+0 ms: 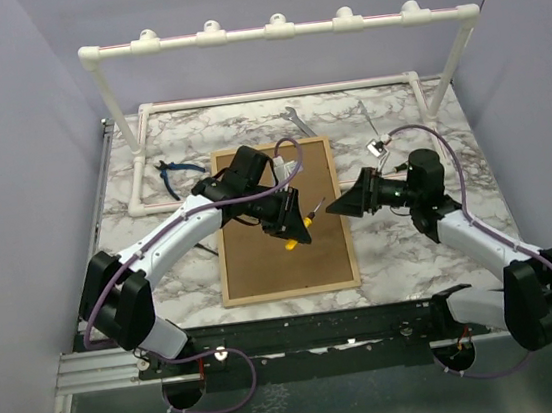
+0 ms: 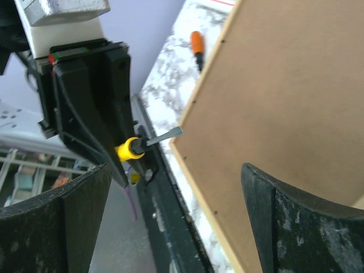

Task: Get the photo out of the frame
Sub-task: Adjust the screwdriver.

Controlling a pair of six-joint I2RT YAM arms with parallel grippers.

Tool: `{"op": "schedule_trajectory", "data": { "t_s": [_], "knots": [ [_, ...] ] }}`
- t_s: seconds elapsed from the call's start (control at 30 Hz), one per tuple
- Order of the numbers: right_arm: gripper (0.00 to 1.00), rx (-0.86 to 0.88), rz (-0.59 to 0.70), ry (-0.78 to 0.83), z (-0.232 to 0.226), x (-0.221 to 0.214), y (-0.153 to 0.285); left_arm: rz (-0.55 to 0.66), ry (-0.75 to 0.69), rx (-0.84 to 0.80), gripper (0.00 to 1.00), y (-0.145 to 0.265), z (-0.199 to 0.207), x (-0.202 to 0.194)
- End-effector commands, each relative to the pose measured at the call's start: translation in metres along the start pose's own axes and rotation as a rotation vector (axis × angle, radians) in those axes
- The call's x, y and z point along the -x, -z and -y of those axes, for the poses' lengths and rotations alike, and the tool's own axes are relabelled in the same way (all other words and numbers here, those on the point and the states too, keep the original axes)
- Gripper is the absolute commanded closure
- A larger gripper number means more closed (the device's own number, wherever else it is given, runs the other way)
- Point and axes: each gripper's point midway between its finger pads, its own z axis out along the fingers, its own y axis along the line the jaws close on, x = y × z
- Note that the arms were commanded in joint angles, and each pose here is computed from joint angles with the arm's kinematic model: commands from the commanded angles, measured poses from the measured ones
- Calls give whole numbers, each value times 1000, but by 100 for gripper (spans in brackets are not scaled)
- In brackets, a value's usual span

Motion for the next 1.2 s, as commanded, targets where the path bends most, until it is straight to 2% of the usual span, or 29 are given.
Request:
{"op": "schedule_trajectory", "data": {
  "t_s": [0.0,0.17,0.43,0.7,0.77,0.83,0.9,1.03,1.1,1.17],
  "knots": [
    [4,164,-41,26,-47,4,11,25,-180,-173,100,11,33,0],
    [7,216,-86,61,-58,0,16,-7,-214,-245,100,13,47,-10],
    [19,277,-117,34,-66,2,12,-26,-248,-271,100,3,64,-12],
    [44,303,-128,12,-68,0,12,-30,-255,-273,100,-3,71,-9],
    [55,305,-135,6,-68,-2,12,-29,-254,-273,100,-3,72,-8],
    [59,303,-139,-1,-68,-4,13,-26,-254,-270,100,-4,72,-7],
    [59,303,-142,-8,-67,-5,13,-24,-256,-269,100,-4,72,-7],
    [34,335,-144,-1,-74,-10,18,-29,-255,-274,100,-4,72,-7],
    [32,357,-155,3,-78,-13,21,-29,-255,-278,100,-4,73,-7],
    [33,372,-177,2,-79,-16,22,-28,-260,-282,100,-3,75,-7]
  ]
}}
